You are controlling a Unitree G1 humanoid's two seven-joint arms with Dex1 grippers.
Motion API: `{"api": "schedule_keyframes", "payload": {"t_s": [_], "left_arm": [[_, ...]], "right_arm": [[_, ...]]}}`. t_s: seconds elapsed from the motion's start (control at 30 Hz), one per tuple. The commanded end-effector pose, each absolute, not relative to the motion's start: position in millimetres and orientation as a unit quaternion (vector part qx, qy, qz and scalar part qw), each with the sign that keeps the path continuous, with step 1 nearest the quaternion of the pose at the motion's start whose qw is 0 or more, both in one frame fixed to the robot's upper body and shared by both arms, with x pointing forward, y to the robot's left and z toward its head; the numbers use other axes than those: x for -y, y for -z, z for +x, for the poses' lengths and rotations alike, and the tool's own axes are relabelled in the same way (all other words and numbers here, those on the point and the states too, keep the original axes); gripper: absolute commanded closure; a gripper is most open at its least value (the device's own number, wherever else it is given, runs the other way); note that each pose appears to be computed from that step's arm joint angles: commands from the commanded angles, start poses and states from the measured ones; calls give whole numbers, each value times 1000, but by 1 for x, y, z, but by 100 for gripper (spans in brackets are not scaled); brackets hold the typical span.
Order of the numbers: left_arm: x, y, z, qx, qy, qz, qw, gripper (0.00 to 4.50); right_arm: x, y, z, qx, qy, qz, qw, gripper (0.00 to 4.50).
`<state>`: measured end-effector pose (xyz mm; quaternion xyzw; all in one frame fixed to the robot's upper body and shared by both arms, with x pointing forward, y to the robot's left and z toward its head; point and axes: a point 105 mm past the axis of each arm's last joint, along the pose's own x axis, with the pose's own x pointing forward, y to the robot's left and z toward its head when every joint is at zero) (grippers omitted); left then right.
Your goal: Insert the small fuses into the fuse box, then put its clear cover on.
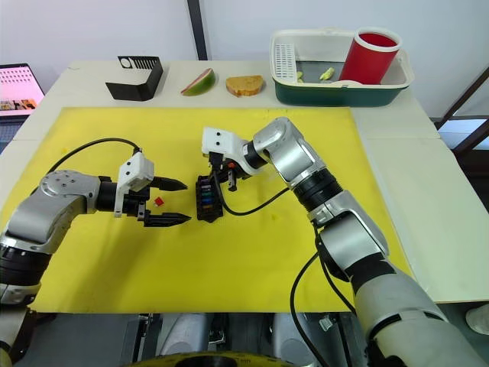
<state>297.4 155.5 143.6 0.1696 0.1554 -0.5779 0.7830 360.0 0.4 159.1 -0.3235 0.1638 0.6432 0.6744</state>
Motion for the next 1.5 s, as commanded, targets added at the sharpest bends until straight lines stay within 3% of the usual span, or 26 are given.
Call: {"api": "schedule_keyframes", "payload": {"t_s": [0.03,0.3,1.37,1.5], "left_arm": [[-155,-153,300,-138,577,182,784,3],[-157,-154,302,-137,572,182,788,3],[-155,-152,299,-137,577,181,785,3],[-155,-152,299,-137,577,180,785,0]], "right_arm": [[8,-123,356,-221,-632,-344,658,450],[0,-148,354,-184,-639,-328,671,450],[-6,-164,352,-143,-634,-333,683,450],[-6,-165,353,-142,-631,-333,686,300]]}}
